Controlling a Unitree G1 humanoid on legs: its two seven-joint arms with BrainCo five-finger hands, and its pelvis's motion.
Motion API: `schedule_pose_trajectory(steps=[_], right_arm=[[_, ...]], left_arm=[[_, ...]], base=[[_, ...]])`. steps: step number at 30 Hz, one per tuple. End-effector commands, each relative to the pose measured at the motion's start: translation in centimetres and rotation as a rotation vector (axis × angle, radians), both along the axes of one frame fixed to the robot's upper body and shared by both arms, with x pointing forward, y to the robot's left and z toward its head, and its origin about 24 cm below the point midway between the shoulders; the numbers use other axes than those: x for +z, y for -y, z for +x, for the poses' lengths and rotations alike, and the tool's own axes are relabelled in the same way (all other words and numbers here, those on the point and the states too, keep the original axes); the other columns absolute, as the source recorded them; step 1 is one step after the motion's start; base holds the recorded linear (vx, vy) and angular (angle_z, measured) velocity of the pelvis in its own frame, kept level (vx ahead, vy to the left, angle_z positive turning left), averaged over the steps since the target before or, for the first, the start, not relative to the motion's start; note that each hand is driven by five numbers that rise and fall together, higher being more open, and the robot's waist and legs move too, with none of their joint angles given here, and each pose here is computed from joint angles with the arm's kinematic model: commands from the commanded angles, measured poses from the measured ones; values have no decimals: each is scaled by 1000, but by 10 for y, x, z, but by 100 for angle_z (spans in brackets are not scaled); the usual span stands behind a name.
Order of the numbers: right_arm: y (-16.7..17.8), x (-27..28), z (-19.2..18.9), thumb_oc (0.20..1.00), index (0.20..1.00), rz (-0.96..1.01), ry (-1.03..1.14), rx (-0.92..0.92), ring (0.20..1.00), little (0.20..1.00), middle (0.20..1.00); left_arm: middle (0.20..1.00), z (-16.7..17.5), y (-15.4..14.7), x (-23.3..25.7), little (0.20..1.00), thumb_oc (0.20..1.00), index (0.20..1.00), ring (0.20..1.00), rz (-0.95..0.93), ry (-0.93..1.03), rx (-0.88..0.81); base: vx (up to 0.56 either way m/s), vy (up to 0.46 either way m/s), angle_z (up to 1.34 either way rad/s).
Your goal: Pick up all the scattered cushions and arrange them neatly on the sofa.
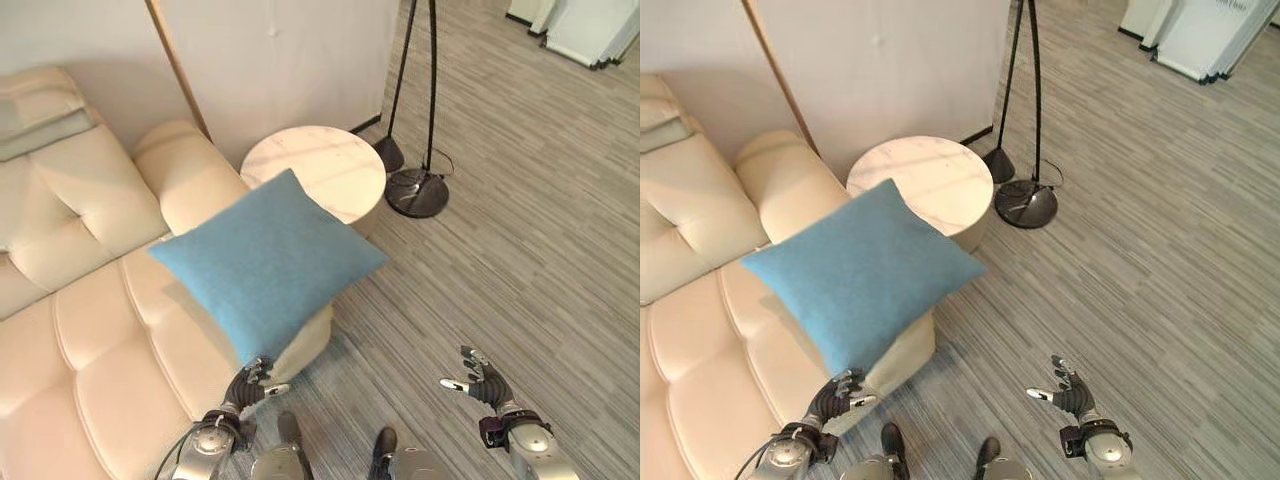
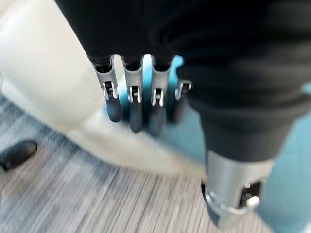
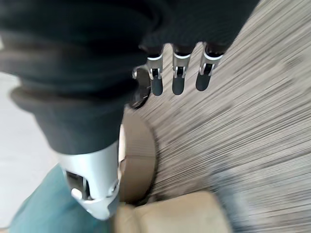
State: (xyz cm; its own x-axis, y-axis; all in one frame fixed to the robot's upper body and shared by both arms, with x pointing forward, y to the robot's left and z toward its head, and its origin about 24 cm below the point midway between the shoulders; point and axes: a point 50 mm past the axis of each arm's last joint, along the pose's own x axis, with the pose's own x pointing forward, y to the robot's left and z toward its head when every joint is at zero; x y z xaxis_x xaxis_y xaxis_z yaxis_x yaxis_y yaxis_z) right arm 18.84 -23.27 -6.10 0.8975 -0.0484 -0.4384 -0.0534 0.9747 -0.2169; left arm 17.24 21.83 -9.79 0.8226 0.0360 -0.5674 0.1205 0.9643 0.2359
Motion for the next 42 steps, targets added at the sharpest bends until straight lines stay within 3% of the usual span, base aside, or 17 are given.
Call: schedule_pose_trajectory(steps=[1, 13, 20, 26, 31, 32, 34, 38, 39, 40, 41, 42], right_arm=[[-4, 19, 20, 1000, 1000, 15, 116, 22, 1000, 1000, 1000], [9, 44, 42, 1000, 1000, -134, 205, 73, 1000, 1000, 1000], [16, 78, 72, 1000, 1000, -238, 297, 151, 1000, 1000, 1000], [-17, 94, 124, 1000, 1000, -149, 324, 176, 1000, 1000, 1000], [-25, 117, 163, 1000, 1000, -180, 343, 129, 1000, 1000, 1000], [-32, 130, 181, 1000, 1000, -200, 344, 105, 1000, 1000, 1000], [-39, 139, 190, 1000, 1000, -218, 353, 109, 1000, 1000, 1000], [-89, 163, 206, 1000, 1000, -224, 419, 210, 1000, 1000, 1000], [-102, 168, 207, 708, 708, -209, 446, 239, 708, 708, 708], [-115, 172, 206, 322, 322, -183, 476, 272, 322, 322, 322], [-131, 174, 200, 200, 200, -129, 516, 318, 200, 200, 200], [-131, 174, 200, 200, 200, -129, 516, 318, 200, 200, 200]], left_arm=[[1000, 9, -23, 19, 1000, 1000, 1000, 1000, 29, 105, 56], [1000, 11, -34, 21, 1000, 1000, 1000, 1000, 53, 111, 81], [1000, 29, -53, 33, 1000, 1000, 1000, 1000, 17, 174, 231], [1000, 84, -45, 59, 1000, 1000, 1000, 1000, 13, 279, 234], [1000, 130, -38, 90, 1000, 1000, 1000, 1000, 15, 365, 246], [1000, 154, -23, 107, 1000, 1000, 1000, 1000, -7, 405, 230], [1000, 165, -12, 115, 1000, 1000, 1000, 1000, -22, 426, 214], [1000, 199, 51, 153, 1000, 1000, 1000, 1000, -116, 527, 101], [1000, 203, 68, 161, 1000, 1000, 1000, 1000, -141, 556, 68], [1000, 205, 85, 168, 1000, 1000, 1000, 1000, -171, 584, 33], [608, 202, 106, 177, 608, 608, 608, 608, -219, 640, -25], [200, 202, 106, 177, 200, 200, 200, 200, -219, 639, -25]], base=[[204, 90, 46], [111, -122, 50], [72, -192, 56], [-110, -61, 15], [-108, 0, 8], [-42, 9, 10], [-24, 10, 2], [-21, -4, 5], [4, -8, 9], [9, 3, 9], [7, 9, 3], [0, 0, 0]])
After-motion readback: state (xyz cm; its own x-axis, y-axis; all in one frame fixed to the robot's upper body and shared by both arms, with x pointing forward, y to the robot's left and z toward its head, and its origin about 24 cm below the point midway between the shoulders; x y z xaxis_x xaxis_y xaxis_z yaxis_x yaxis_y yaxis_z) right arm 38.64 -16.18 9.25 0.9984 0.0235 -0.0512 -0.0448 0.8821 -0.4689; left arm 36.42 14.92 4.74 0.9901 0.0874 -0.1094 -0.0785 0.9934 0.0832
